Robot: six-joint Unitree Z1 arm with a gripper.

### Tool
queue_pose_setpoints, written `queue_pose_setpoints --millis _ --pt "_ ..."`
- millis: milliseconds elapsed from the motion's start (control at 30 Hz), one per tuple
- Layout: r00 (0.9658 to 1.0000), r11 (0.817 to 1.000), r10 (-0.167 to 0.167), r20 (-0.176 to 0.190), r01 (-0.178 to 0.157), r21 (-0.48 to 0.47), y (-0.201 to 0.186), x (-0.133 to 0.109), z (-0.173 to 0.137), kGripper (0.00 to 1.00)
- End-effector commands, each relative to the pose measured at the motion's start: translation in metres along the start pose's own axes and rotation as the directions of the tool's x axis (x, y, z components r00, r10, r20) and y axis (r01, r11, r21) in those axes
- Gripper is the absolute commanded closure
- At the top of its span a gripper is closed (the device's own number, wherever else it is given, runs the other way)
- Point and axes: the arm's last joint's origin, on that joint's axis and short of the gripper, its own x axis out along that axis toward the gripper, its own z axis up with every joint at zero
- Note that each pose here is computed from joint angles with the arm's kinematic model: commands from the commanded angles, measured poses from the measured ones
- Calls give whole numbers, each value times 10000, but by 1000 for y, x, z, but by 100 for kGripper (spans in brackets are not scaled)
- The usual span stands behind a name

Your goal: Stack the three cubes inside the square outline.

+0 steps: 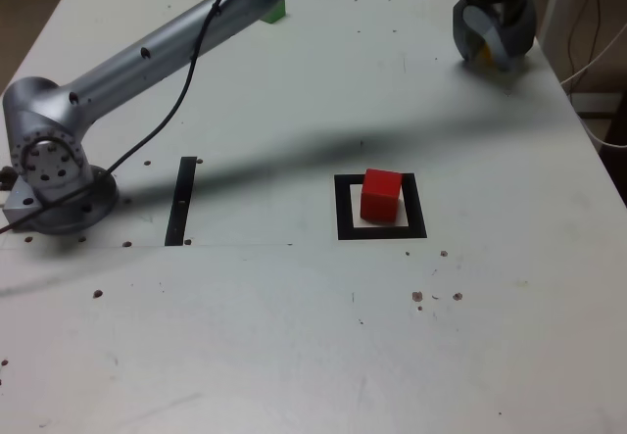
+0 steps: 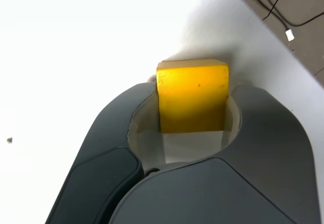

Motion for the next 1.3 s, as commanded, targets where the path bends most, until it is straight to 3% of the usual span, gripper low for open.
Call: queue_pose_setpoints --millis 0,167,467,633,767,967,1267 --pt "9969 9971 737 275 -732 -186 4 -26 1 72" --pt "9971 9974 688 330 -680 -245 -3 -49 4 72" --pt "9917 9927 1205 447 -1207 12 -28 -127 23 72" --pt "9962 9966 827 272 -825 -76 -51 -150 42 72" --pt "9985 9985 531 -108 -533 -148 -75 -165 58 72" --pt "9984 9988 150 -543 -175 -465 -110 -179 68 72" --pt "9971 9864 -134 -752 9 -1646 -162 -186 30 72"
